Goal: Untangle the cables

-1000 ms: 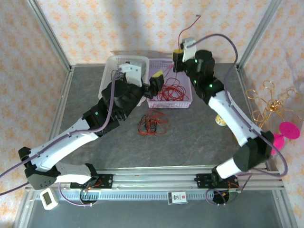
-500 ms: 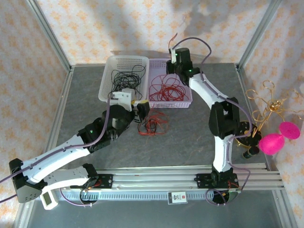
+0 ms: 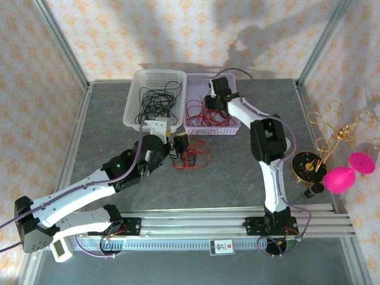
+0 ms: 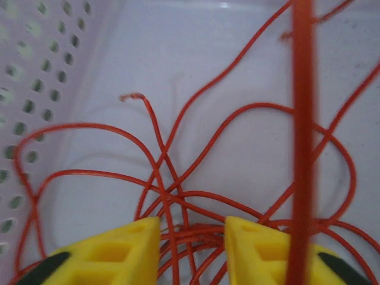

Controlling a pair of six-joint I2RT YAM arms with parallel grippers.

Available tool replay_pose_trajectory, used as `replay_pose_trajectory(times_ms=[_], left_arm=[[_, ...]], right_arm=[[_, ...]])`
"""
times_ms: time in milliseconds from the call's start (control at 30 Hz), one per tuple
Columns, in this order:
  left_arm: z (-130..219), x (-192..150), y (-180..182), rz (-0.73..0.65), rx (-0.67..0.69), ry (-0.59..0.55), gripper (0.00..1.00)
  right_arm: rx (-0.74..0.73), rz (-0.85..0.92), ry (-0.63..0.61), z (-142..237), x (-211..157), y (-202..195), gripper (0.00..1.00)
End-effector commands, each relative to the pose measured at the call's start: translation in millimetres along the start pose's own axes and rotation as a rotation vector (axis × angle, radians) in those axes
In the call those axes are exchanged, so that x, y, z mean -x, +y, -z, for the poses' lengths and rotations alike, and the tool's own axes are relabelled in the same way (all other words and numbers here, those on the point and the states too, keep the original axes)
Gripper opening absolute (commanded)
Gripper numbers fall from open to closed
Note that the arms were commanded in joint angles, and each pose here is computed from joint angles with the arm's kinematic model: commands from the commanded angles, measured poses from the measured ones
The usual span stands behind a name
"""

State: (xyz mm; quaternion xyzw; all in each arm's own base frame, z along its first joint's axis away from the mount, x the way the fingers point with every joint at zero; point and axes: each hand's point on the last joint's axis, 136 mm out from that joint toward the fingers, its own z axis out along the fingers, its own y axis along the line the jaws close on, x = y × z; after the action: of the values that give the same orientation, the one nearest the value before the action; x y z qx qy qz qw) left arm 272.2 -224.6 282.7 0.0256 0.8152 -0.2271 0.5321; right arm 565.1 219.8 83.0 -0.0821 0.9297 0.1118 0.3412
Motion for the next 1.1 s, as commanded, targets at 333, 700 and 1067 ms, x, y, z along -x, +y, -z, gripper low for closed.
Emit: replay_pose_trajectory(times_ms=[333,700,1067], left_arm=[[-14,-63,47,0.139,0.178,0.142,0.68],[-19,-142,73,0.270,0.257,0.335,0.66],[-29,-169,44,0.862,0.132,0.344,0.65]], right_arm=[[0.078,-0.073,-0.113,100,48,19,0.56],[0.160,-0.151,-0.159,188,-22,24,0.59],[0.203,-0.174,-0.125,194,-76,32,0.57]])
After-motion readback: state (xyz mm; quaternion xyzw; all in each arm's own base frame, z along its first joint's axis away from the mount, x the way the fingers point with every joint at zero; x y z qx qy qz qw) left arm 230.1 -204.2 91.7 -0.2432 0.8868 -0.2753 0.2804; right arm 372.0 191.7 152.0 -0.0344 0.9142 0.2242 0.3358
